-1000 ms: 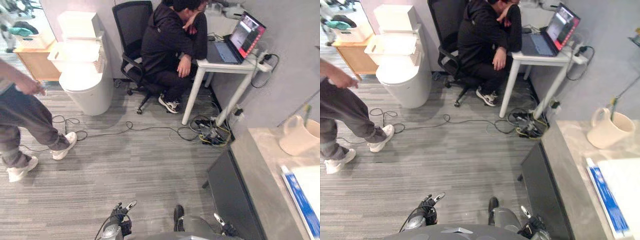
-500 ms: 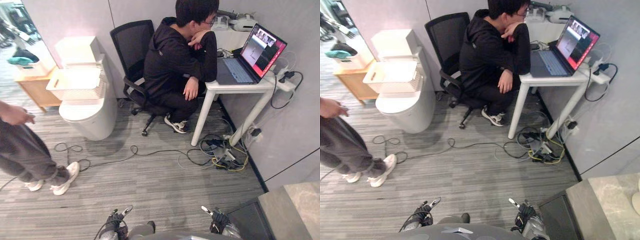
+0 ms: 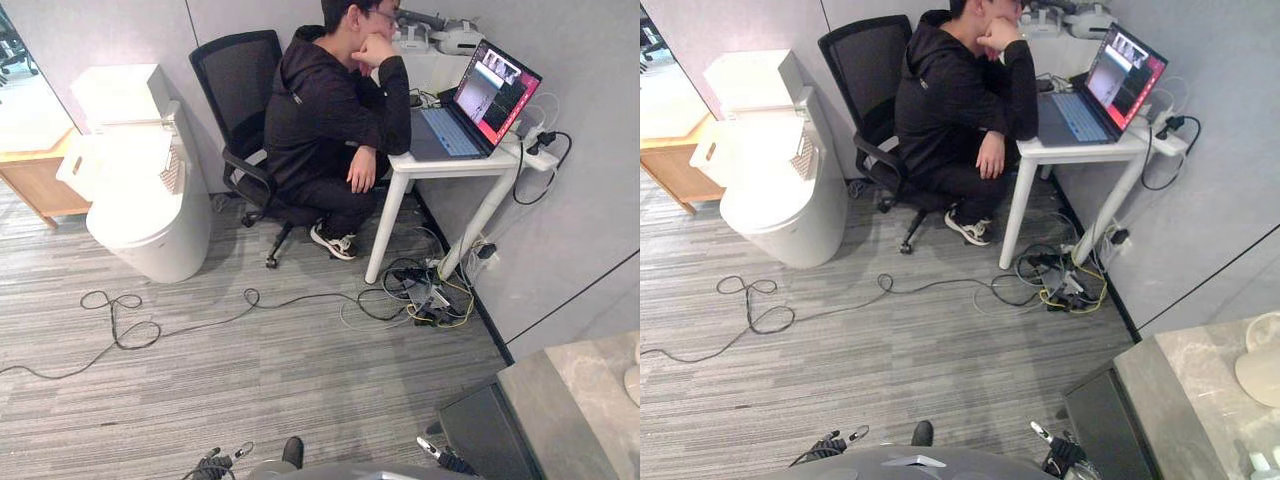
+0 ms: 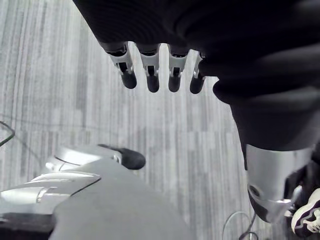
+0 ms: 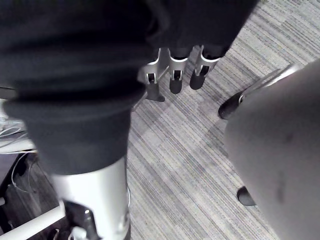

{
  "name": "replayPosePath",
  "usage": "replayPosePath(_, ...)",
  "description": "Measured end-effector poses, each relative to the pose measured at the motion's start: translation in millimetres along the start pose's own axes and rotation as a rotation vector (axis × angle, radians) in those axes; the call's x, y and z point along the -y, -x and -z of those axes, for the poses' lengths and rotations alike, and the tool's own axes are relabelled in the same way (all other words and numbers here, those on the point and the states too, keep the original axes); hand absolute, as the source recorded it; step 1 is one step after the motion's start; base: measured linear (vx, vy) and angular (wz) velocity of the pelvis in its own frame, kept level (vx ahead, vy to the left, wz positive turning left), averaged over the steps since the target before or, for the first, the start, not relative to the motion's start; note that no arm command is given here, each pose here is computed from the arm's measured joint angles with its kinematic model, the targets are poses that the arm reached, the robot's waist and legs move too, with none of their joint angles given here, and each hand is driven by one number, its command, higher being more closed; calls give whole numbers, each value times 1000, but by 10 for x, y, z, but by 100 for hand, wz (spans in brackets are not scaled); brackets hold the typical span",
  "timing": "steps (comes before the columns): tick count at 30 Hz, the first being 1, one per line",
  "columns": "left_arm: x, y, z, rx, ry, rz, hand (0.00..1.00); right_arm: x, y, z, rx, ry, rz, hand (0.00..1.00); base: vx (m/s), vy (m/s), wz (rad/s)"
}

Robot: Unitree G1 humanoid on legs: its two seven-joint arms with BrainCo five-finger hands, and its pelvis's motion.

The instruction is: Organize washtable

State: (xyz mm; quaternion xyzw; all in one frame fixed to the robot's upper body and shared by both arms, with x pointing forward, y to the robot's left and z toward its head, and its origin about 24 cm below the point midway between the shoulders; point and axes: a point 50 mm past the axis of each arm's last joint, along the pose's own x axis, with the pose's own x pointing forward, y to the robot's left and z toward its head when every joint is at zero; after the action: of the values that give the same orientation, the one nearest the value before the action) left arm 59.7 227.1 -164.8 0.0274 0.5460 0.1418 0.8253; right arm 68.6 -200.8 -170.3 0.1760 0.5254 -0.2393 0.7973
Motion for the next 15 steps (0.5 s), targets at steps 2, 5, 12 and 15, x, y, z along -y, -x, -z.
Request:
replayPosePath(2, -1, 0, 4, -4, 1, 4, 0, -3, 0, -2, 1, 0, -6, 0, 18, -15, 6)
replayPosePath(5, -22, -5, 3, -18, 8, 0, 0, -15, -1, -1, 0, -1, -13, 0, 47, -58, 6)
replayPosePath(12, -33, 32, 161, -71, 181, -48, 0, -92, -23, -106, 25, 44, -37, 0, -34, -113, -99)
replayPosePath(15, -9, 65, 265, -96, 184, -46, 0, -34, -38, -229, 50, 128, -27, 0, -81, 5, -231)
